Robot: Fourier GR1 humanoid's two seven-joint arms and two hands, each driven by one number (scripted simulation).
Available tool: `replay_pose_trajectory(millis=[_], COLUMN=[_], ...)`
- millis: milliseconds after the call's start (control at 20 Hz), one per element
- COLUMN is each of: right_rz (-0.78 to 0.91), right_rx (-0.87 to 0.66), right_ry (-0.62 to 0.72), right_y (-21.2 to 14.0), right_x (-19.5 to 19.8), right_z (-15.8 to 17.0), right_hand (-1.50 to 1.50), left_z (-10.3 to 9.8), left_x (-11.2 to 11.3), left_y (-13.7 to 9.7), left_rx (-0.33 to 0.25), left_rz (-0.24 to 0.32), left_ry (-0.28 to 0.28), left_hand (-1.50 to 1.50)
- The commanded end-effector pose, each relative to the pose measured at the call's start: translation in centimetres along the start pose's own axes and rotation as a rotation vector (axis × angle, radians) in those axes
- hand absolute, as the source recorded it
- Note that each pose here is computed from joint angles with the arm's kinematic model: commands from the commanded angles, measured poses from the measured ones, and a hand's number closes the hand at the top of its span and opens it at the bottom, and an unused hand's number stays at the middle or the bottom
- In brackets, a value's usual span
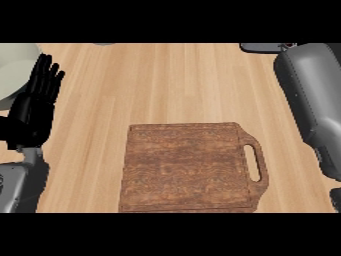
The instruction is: Pick the can from the cutting board and place it in the pot
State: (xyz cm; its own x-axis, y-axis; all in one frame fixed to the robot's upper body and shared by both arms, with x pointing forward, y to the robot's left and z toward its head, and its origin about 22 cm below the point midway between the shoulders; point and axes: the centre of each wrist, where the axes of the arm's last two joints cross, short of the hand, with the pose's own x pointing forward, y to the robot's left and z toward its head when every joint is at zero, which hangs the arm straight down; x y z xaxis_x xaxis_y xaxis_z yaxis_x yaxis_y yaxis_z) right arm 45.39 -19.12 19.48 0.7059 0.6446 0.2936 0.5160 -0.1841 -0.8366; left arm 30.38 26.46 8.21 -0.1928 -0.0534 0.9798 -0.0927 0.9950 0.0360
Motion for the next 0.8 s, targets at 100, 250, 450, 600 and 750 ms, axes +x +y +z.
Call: replay_pose_trajectory(millis=[100,250,450,600,750], right_rz=[0.048,0.010,-0.003,0.014,0.015], right_rx=[0.011,-0.016,-0.011,-0.007,0.007], right_ry=[0.174,0.204,0.169,0.171,0.169], right_y=[1.9,2.2,0.5,3.8,3.8], right_x=[-3.5,-6.2,-9.8,-14.9,-14.2], right_z=[-1.0,-1.8,-4.2,-5.9,-4.0], right_hand=[1.50,1.50,1.50,1.50,1.50], left_z=[0.1,-0.2,0.6,0.2,1.2], left_x=[0.9,-0.7,-1.1,-1.0,-0.7], left_y=[0.2,1.4,2.3,0.1,1.0], left_rx=[0.003,0.026,0.030,0.043,-0.002], left_rz=[0.000,-0.013,0.002,0.001,0.006], left_ry=[0.005,0.004,0.012,0.002,0.011], left_hand=[0.00,0.00,0.00,0.00,0.00])
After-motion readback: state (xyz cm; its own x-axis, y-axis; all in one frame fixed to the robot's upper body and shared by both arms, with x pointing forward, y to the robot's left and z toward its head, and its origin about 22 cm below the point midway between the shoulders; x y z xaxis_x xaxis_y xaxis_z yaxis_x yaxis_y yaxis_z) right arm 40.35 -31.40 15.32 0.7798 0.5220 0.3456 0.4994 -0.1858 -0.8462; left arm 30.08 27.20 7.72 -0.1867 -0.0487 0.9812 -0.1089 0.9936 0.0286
